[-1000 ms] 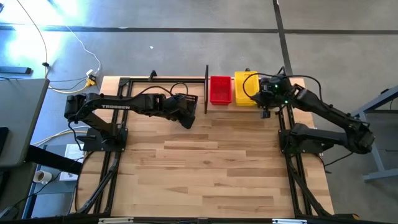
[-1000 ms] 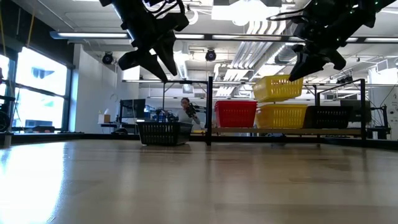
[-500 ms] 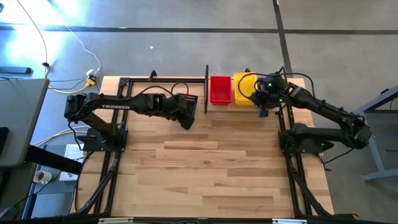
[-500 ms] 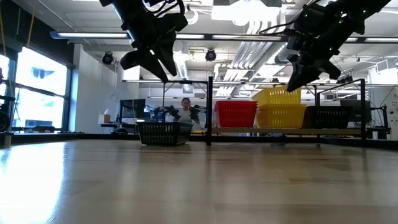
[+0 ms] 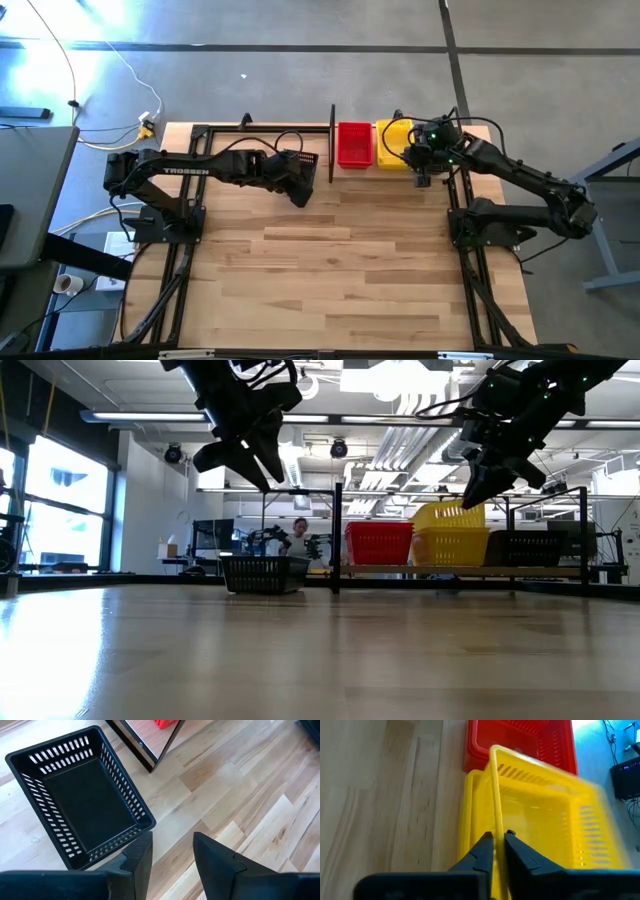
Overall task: Stack baskets on shelf by color
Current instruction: Stack the yellow bin on top of the yellow bin on the shelf, then stack the black bin on top of the black bin on the shelf
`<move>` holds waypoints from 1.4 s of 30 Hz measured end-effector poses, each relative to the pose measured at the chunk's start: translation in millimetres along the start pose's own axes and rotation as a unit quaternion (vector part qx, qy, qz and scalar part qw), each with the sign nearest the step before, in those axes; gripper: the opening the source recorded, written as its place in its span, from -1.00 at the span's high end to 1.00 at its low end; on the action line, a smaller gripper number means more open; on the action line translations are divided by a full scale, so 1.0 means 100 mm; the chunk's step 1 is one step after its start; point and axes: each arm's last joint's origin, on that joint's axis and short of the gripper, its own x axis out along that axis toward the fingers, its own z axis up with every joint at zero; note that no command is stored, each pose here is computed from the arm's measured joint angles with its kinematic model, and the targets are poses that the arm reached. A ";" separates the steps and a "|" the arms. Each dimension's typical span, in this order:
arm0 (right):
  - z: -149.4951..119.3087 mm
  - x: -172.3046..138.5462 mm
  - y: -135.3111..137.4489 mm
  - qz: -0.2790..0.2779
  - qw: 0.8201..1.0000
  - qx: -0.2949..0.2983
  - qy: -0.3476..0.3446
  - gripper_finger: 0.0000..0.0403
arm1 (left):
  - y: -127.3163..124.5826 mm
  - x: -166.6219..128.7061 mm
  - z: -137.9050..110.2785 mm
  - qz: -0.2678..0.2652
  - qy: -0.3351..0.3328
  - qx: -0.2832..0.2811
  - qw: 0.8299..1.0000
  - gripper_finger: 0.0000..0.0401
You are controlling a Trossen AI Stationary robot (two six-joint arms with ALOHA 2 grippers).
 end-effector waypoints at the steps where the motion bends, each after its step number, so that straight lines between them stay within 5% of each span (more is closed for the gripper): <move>1: 0.00 0.00 0.00 0.000 1.000 0.003 0.000 0.81 | 0.00 0.00 0.00 0.000 0.000 0.000 1.000 0.35; 11: 0.03 -0.03 -0.03 -0.005 1.000 0.015 -0.005 0.46 | 0.00 0.00 0.00 0.000 0.000 -0.001 1.000 0.35; 21: 0.13 -0.24 -0.10 0.017 0.988 0.150 0.012 0.45 | 0.02 0.00 -0.02 0.010 0.014 0.030 0.999 0.35; 24: 0.18 -0.28 -0.09 0.030 0.979 0.201 0.008 0.45 | 0.12 0.00 -0.04 0.043 0.038 -0.013 0.998 0.35; 29: 0.31 -0.29 -0.01 0.051 0.977 0.207 -0.010 0.45 | 0.34 0.04 0.01 0.109 0.053 -0.057 0.991 0.35; 42: 0.57 -0.29 0.18 0.077 0.972 0.213 -0.063 0.45 | 0.77 0.17 0.26 0.148 0.046 -0.163 0.974 0.35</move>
